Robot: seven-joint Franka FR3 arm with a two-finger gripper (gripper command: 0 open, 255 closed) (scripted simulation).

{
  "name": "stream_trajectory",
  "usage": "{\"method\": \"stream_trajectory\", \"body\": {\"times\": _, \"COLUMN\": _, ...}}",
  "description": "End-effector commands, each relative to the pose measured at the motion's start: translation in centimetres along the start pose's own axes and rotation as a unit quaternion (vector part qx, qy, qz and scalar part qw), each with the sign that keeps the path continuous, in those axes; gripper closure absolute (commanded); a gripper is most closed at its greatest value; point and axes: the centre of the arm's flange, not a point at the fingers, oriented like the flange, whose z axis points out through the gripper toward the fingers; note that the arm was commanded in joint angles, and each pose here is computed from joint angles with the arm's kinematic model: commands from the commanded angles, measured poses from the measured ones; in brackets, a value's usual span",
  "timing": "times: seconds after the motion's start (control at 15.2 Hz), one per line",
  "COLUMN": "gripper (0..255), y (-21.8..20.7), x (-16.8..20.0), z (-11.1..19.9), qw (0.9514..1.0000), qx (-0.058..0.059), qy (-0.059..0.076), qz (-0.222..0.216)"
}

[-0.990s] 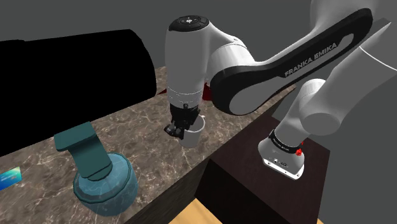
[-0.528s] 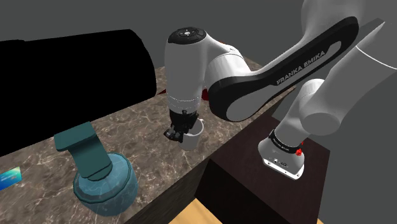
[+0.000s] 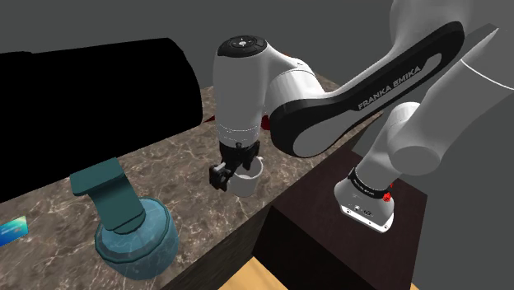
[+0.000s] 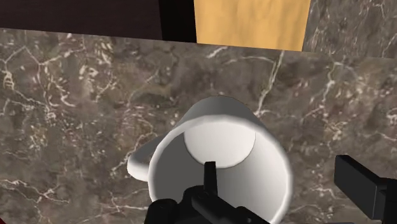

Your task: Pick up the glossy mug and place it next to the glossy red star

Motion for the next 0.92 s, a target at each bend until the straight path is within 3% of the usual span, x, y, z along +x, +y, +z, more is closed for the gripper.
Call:
{"method": "stream_trajectory", "body": {"times": 0.0, "gripper": 0, "y": 0.0, "x": 0.0, "z": 0.0, "qw": 1.0, "qx": 0.0, "qy": 0.0, "qz": 0.0}}
{"method": "stream_trajectory", "body": {"times": 0.07, "gripper": 0, "y": 0.0, "x": 0.0, "z": 0.0, "qw": 1.0, "qx": 0.0, "qy": 0.0, "qz": 0.0}}
{"method": "stream_trajectory", "body": {"times": 0.33, "gripper": 0, "y": 0.0, "x": 0.0, "z": -5.0, "qw": 1.0, "qx": 0.0, "qy": 0.0, "qz": 0.0}}
{"method": "stream_trajectory", "body": {"times": 0.86, "gripper": 0, "y": 0.0, "x": 0.0, "z": -5.0, "qw": 1.0, "qx": 0.0, "qy": 0.0, "qz": 0.0}}
